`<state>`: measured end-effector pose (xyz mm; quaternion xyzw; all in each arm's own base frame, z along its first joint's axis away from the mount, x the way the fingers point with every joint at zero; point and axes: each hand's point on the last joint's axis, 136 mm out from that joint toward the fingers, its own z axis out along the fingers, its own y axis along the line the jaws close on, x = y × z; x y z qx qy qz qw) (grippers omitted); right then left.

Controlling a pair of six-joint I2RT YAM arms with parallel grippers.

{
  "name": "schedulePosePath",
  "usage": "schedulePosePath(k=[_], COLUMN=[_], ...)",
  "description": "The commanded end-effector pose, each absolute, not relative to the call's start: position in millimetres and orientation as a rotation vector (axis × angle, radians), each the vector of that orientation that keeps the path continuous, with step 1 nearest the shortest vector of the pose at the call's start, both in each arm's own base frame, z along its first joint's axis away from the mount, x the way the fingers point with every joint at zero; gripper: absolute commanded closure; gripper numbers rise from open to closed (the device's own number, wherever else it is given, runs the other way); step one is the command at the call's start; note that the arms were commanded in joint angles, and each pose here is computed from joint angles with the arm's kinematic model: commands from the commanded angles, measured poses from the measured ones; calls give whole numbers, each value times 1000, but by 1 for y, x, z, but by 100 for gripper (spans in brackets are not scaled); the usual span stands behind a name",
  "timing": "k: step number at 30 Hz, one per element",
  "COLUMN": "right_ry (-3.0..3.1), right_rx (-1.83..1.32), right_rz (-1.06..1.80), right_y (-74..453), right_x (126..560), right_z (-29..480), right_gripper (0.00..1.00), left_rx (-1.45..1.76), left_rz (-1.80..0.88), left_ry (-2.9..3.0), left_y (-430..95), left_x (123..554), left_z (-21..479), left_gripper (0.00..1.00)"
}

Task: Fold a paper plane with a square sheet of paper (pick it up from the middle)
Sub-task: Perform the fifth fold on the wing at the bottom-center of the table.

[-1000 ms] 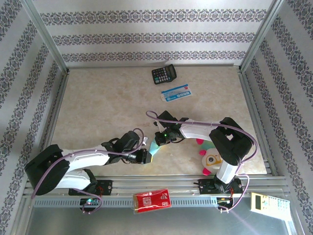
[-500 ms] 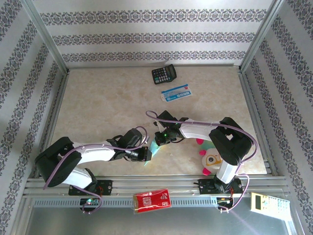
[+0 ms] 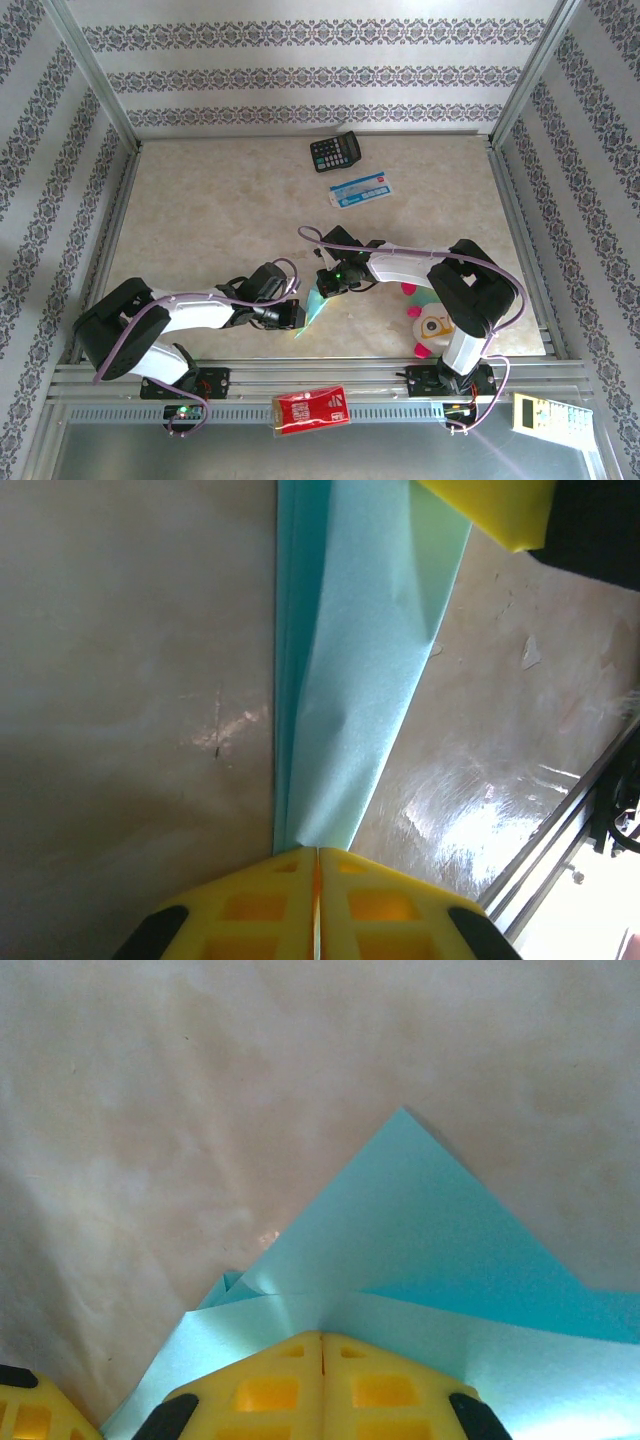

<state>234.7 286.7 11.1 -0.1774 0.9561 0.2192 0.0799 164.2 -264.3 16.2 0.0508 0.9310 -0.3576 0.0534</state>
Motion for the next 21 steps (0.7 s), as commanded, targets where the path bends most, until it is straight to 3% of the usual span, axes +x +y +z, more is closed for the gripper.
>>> schedulePosePath(k=[1, 11, 21], right_ry=[3063, 3012, 2874], right_rx=[-524, -543, -568], right_rz=[356, 433, 656], right_y=[238, 254, 289], right_x=[204, 215, 232], right_z=[-39, -21, 41], right_gripper=[95, 91, 86], left_rx=[154, 114, 107], left_rz=[-1024, -908, -763], left_ry=[2875, 2958, 3040], left_y=[-251, -230, -211], left_x=[158, 144, 134], left_z=[1, -15, -30], left_gripper=[90, 97, 100])
